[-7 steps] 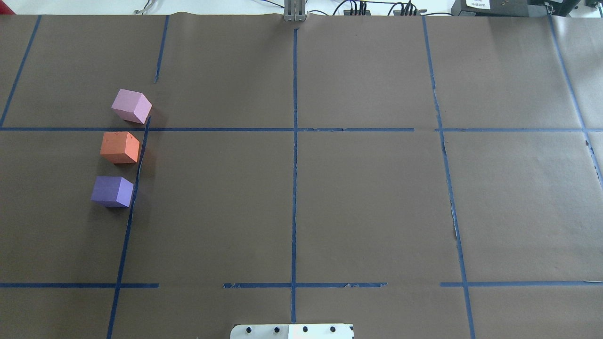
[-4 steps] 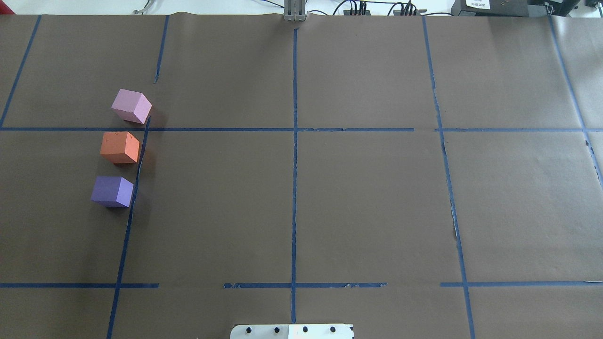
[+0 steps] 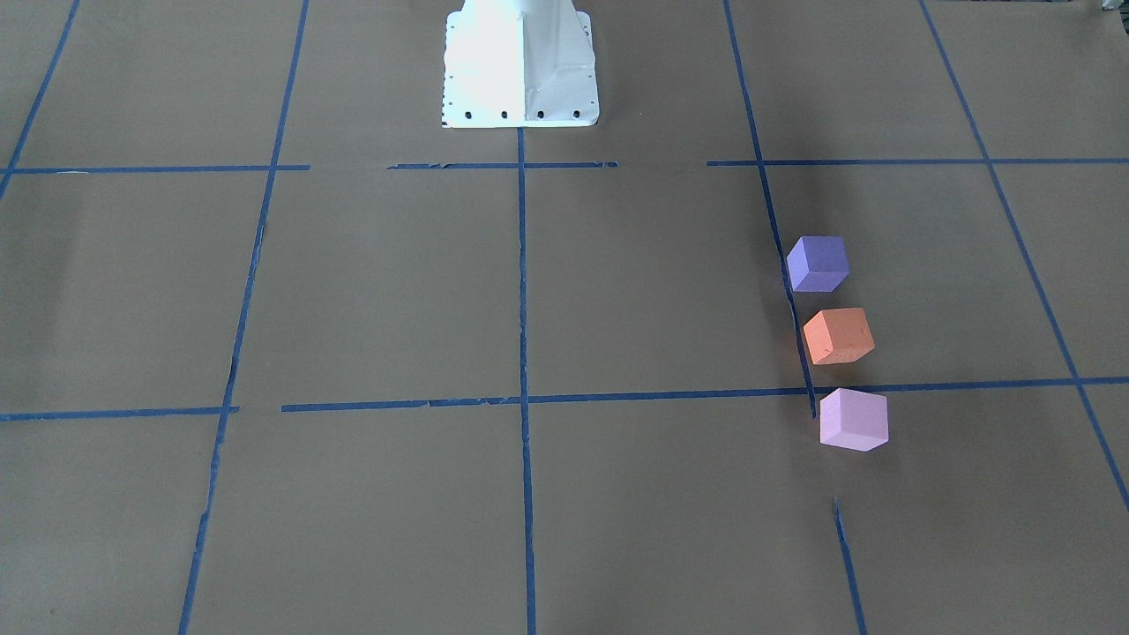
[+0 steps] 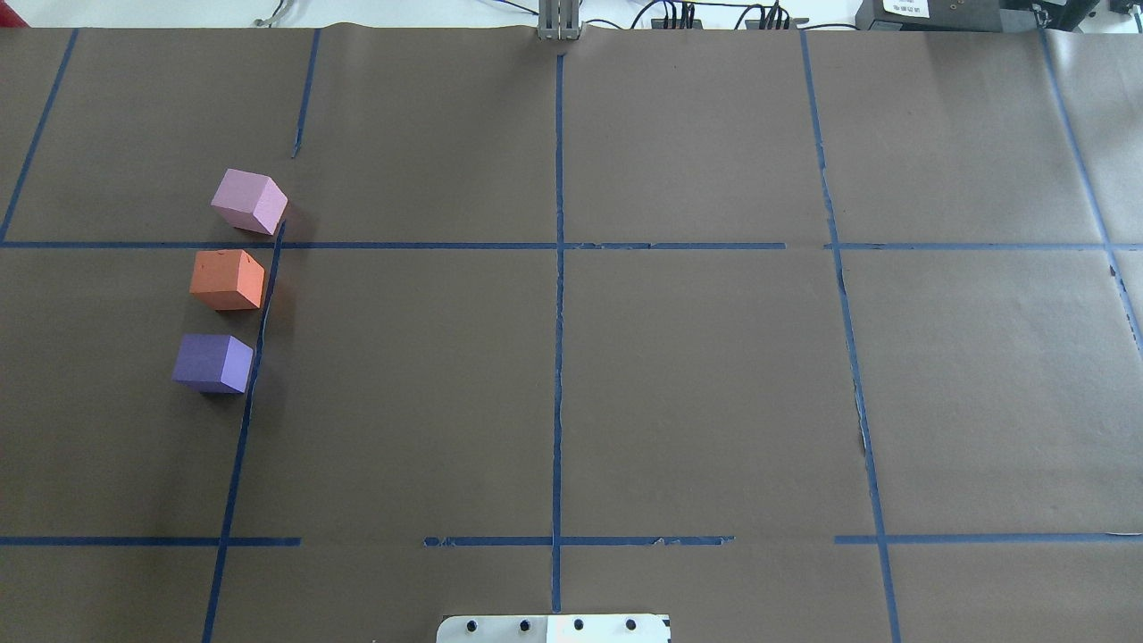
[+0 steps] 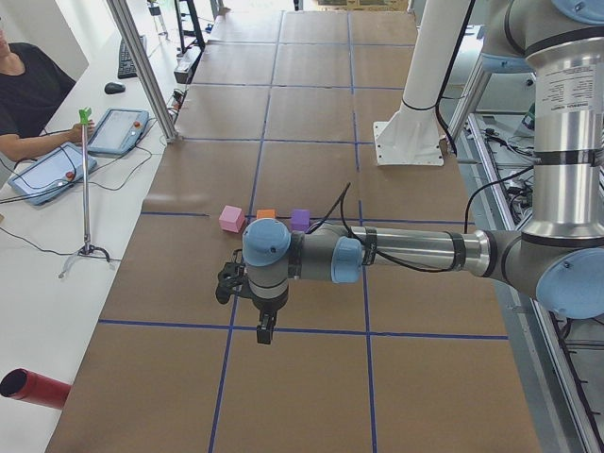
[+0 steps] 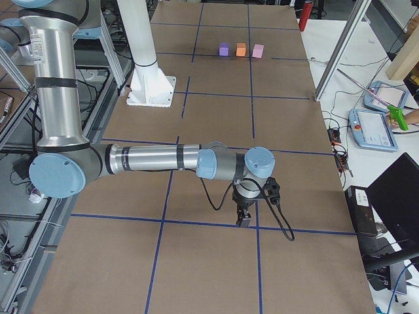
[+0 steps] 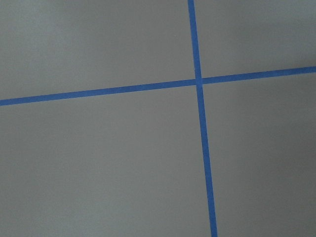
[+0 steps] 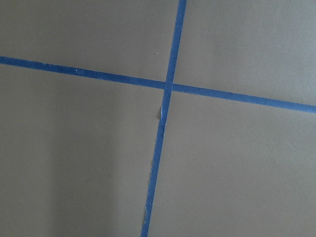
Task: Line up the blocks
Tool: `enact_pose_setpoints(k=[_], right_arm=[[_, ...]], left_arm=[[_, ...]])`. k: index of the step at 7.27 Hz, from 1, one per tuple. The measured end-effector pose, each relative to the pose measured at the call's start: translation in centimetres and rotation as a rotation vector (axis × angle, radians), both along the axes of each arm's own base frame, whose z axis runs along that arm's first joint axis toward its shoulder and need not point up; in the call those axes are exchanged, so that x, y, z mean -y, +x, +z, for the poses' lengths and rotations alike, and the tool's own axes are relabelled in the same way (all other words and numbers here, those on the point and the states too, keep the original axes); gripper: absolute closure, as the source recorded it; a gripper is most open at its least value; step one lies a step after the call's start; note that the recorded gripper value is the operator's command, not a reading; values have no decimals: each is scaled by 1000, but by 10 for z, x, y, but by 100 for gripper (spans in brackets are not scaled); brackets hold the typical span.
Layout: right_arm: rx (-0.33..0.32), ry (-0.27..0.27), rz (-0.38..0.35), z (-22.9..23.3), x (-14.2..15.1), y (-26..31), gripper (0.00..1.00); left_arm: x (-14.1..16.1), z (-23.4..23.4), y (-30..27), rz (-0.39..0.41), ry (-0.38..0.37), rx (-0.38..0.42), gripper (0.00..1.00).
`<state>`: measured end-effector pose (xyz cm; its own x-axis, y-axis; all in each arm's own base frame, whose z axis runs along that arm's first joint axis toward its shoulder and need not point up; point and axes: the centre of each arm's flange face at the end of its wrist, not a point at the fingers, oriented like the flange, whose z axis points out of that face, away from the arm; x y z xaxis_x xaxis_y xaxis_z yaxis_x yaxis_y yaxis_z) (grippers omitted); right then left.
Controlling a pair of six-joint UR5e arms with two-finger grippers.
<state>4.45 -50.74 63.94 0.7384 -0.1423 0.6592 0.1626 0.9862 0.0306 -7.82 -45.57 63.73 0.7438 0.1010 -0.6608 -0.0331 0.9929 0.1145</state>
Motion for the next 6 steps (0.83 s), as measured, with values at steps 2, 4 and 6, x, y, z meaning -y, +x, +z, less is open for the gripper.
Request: enact_pose_setpoints(k=[2,4,6], right_arm=[[0,0,0,0,0,0,0],[0,0,0,0,0,0,0],[0,0,0,0,0,0,0]], left_arm=[[0,1,0,2,2,0,0],[-1,4,0,5,-3,-1,0],[-1,6,0,5,-6,-1,0]])
